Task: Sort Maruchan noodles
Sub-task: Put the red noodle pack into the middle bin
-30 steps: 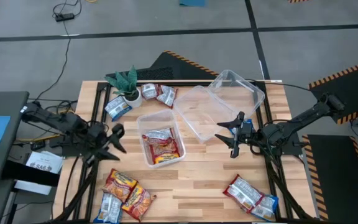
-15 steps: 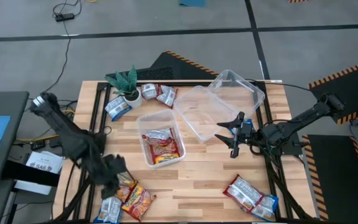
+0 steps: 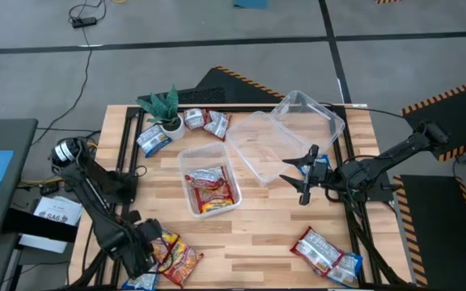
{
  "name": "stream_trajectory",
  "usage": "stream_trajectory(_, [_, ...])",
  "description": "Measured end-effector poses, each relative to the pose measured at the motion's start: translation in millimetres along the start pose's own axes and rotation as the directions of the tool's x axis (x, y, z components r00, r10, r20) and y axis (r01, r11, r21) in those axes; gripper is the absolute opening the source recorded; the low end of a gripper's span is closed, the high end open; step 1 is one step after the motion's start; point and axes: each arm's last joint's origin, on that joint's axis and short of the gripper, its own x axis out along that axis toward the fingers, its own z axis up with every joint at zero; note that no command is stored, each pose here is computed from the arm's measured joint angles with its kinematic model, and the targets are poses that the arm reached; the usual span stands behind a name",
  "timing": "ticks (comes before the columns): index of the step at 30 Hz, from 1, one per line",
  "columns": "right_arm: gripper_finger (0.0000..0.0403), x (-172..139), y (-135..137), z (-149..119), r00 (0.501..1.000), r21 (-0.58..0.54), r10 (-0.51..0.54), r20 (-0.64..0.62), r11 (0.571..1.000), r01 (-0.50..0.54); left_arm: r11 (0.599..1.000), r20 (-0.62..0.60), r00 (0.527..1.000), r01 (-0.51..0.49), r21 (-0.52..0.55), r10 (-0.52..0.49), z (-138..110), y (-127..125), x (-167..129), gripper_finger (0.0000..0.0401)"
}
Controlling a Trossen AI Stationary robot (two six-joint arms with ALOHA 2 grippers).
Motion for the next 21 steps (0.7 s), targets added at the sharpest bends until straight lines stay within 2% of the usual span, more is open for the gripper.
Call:
stream_trajectory(8, [0.0248,0,0,0,1.000,0.000,0.000,0.001,1.000,0.000,1.000,0.029,1.000,0.006,0.016,-0.006,-1,1,6,0.0144])
stream_trajectory(13, [0.0248,0,0,0,1.000,0.001,0.000,0.001,1.000,0.000,1.000,-0.013,1.000,0.014,0.003,-0.014,-5,4,18,0.0144])
stream_trajectory(21, [0.0248,0,0,0,1.000,0.001,0.000,0.001,1.000,0.000,1.000,-0.027,1.000,0.014,0.022,-0.014,-5,5,19,0.0144])
